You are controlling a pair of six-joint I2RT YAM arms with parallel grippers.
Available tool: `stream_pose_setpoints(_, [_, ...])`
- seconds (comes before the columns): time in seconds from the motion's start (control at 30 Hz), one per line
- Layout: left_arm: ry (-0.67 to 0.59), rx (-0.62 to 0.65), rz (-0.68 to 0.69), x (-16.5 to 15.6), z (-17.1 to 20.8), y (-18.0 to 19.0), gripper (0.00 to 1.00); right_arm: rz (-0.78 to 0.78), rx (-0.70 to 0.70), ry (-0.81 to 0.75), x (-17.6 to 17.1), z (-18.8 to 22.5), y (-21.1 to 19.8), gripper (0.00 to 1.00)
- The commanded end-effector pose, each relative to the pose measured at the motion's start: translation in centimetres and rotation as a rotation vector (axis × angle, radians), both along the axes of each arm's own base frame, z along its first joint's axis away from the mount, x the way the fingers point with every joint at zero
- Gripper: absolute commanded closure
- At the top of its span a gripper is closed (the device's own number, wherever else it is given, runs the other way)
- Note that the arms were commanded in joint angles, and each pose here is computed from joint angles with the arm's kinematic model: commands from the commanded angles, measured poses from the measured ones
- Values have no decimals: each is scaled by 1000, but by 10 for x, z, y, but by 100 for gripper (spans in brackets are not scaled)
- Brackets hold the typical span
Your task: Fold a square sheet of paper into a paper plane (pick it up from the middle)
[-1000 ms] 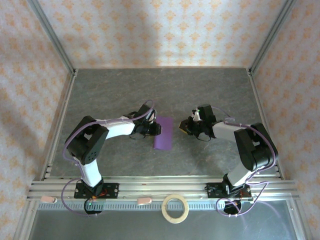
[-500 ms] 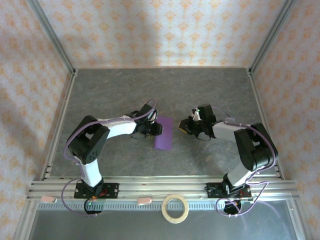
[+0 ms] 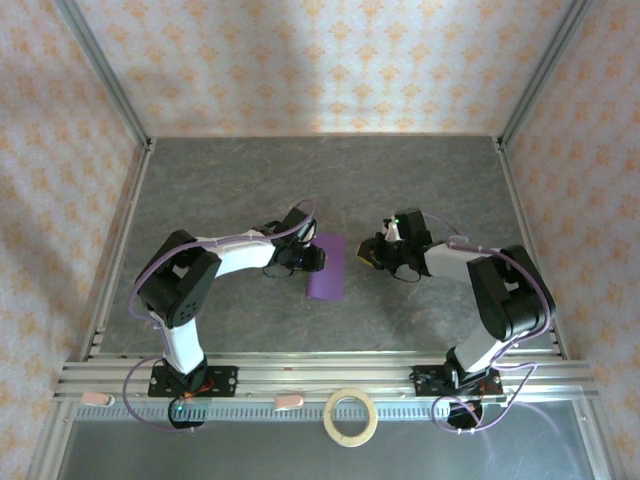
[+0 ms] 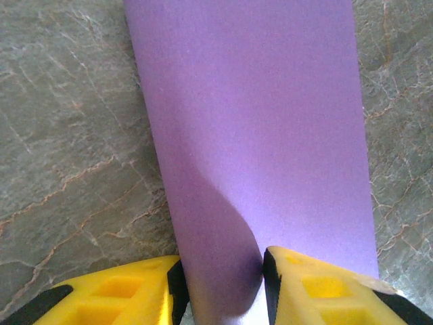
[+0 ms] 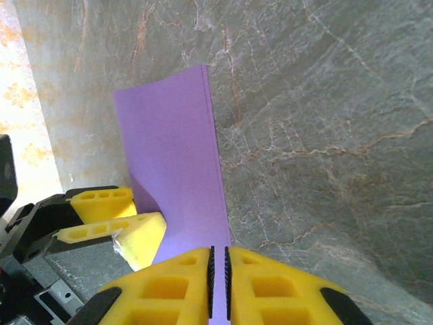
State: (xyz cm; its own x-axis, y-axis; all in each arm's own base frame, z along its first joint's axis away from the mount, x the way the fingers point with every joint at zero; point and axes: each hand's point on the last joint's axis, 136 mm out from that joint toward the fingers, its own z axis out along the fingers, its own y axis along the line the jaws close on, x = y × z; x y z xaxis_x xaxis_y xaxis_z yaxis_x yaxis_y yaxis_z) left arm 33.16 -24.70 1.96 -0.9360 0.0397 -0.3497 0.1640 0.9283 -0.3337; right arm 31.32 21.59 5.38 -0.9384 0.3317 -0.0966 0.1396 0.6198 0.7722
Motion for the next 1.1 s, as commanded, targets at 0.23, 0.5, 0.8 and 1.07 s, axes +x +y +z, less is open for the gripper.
stream_pose_setpoints(0.23, [15,203,30,1,-37,37,56,20,9,14,-2,-5,7,85])
stream_pose_setpoints(0.5, [0,228,18,5,-35,37,56,27,8,18,-3,-6,9,85])
stream_pose_setpoints(0.8, [30,229,27,1,-47,37,56,37,15,12,-3,-4,13,86])
stream_pose_setpoints(1.07, [31,222,28,0,-47,36,57,76,29,6,-5,-2,29,94])
